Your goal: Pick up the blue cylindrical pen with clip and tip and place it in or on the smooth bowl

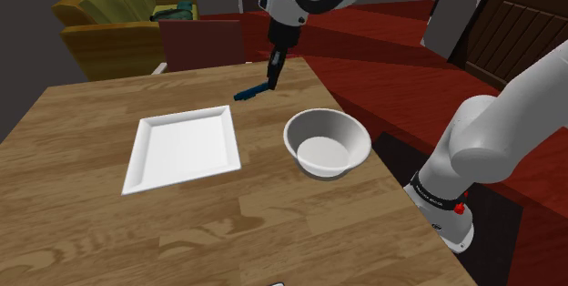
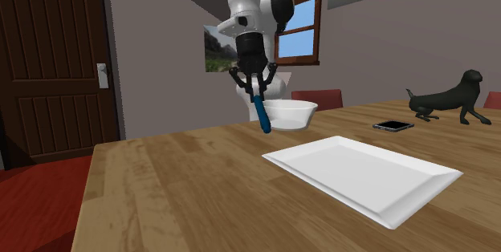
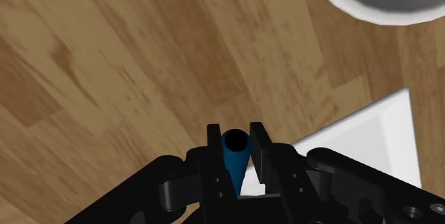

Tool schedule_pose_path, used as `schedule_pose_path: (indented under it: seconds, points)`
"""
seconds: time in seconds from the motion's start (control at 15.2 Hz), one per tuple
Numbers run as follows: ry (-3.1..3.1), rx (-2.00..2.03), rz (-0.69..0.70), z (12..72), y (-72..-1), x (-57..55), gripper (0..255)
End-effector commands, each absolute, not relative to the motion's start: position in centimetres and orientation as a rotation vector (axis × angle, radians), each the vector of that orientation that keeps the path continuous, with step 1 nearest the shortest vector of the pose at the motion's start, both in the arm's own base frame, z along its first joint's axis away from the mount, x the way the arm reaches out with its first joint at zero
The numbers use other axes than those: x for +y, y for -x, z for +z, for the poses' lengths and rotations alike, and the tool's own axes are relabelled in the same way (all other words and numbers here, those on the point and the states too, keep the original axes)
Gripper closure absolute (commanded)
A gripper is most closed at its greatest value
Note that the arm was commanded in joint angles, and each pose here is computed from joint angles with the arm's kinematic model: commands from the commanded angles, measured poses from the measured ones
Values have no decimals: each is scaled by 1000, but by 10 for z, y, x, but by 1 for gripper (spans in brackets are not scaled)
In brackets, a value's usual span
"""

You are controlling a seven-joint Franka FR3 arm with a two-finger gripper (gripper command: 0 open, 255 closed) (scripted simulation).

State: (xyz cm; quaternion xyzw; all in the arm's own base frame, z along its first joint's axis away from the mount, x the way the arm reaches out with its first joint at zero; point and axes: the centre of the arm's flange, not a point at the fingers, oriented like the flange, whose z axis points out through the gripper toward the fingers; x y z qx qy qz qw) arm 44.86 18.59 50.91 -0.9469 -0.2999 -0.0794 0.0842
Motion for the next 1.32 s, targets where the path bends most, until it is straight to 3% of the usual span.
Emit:
schedule_pose_path:
  seconds: [0.0, 0.33, 1.25]
  points:
    - [2825, -895, -236, 520, -448, 186, 255]
    - [2825, -895, -236, 547, -448, 186, 255]
    - [2825, -895, -236, 553, -264, 166, 255]
